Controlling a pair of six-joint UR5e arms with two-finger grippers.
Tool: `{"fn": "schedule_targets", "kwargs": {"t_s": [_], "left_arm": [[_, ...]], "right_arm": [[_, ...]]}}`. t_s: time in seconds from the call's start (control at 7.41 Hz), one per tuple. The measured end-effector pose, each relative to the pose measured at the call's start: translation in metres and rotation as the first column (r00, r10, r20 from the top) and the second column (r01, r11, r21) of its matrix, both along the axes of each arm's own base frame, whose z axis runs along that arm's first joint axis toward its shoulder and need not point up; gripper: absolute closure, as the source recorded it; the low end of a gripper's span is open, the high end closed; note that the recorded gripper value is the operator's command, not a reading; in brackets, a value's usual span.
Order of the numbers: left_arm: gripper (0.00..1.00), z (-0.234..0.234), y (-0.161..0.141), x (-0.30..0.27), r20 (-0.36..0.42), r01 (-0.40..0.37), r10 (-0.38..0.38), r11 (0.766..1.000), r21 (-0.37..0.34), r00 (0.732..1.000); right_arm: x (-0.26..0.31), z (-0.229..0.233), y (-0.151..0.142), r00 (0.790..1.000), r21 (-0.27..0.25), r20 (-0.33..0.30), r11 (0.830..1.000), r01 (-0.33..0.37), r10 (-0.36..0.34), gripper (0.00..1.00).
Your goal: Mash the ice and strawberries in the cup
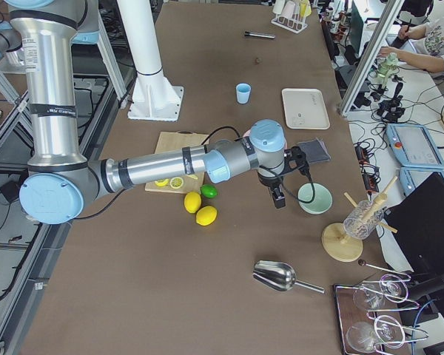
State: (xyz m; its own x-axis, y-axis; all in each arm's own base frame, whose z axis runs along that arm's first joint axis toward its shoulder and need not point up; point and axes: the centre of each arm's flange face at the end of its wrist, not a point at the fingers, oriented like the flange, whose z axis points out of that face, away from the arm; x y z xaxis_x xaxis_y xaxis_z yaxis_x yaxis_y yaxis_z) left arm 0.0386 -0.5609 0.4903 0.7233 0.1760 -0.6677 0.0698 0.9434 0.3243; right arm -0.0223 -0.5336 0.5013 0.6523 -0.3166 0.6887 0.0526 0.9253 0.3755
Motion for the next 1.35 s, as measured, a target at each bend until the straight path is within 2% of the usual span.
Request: {"fn": "schedule_targets", "kwargs": {"t_s": [0.13, 0.4, 0.67, 0.94, 1.35], "left_arm": [[0.03, 0.0, 0.0, 0.001, 0.003, 0.002, -0.002, 1.0, 0.005, 1.0], [0.03, -0.001, 0.0, 0.001, 0.002, 0.004, -0.004, 1.0, 0.013, 1.0], [0.03, -0.006, -0.002, 0.003, -0.014, 0.011, -0.01, 1.0, 0.026, 1.0], [0.03, -0.011, -0.009, 0.004, -0.018, 0.014, -0.013, 0.999, 0.036, 1.0], [0.03, -0.013, -0.013, 0.005, -0.017, 0.015, -0.014, 0.999, 0.04, 1.0]], "right_arm": [[-0.035, -0.029, -0.015, 1.0, -0.013, 0.028, 1.0, 0.002, -0.002, 0.05], [-0.144, -0.112, -0.04, 0.998, -0.028, 0.067, 1.0, 0.012, -0.01, 0.11], [-0.256, -0.157, -0.024, 0.996, -0.031, 0.088, 0.999, 0.026, -0.023, 0.1], [-0.323, -0.153, 0.005, 0.996, -0.03, 0.092, 0.999, 0.019, -0.016, 0.1], [-0.34, -0.129, 0.015, 0.998, -0.037, 0.059, 0.999, 0.01, -0.008, 0.11]]}}
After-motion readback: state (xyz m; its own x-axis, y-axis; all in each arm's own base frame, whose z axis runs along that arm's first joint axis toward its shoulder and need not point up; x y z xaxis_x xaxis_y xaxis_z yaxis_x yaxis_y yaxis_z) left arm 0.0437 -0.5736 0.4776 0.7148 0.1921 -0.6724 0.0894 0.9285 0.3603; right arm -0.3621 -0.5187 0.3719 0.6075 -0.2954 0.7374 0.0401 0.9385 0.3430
